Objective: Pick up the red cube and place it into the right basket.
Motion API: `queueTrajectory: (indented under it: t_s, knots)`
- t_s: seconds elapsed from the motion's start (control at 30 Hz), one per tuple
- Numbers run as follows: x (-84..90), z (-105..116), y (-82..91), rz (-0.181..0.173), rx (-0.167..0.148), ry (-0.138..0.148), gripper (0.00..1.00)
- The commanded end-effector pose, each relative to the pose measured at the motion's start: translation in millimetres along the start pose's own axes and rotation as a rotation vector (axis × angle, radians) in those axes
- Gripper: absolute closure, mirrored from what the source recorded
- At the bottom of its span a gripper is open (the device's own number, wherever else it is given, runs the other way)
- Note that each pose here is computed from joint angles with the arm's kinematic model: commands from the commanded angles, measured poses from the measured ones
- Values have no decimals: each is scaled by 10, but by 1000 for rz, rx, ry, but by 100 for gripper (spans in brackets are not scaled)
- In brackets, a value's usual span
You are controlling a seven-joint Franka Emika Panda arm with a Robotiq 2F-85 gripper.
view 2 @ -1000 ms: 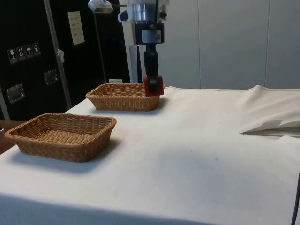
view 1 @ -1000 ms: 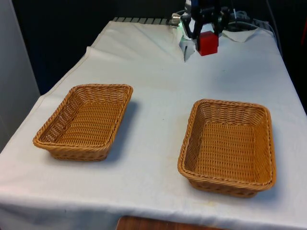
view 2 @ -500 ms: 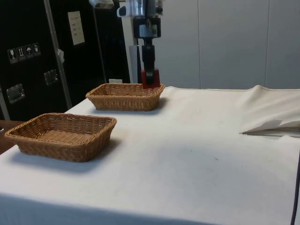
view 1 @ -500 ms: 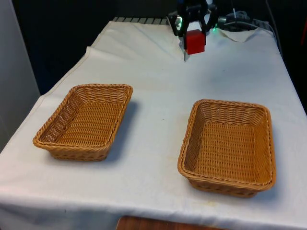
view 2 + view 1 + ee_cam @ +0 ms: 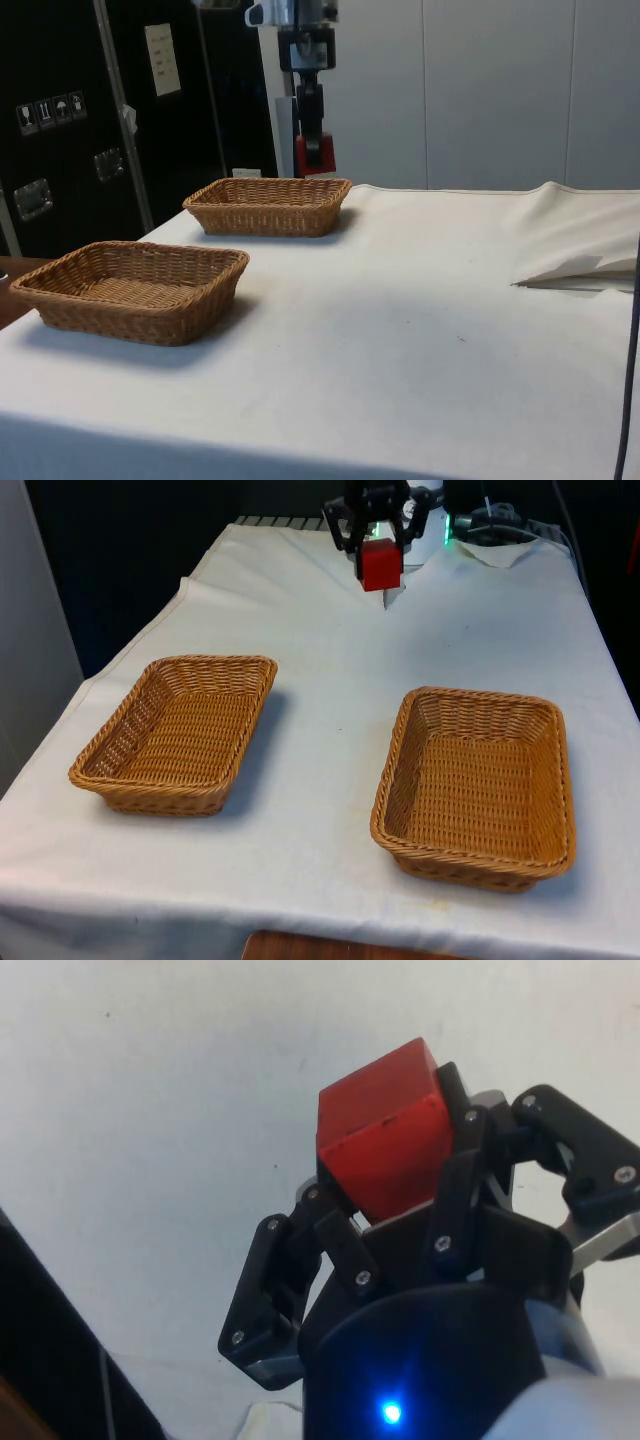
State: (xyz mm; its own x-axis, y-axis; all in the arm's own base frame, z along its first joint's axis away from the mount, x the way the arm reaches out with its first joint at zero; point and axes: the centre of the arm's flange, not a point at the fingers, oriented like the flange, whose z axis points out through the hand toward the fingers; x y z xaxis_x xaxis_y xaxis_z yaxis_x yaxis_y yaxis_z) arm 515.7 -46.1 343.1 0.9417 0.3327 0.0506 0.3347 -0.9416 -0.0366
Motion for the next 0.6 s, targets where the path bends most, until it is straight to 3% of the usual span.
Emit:
queueTrajectory:
  t_s: [0.0,0.13,0.57]
  knots:
    - [4,2,38,5,-11,-9,99]
    - [3,25,77,10,-6,-5,99]
    - [40,107,420,43,-49,-21,99]
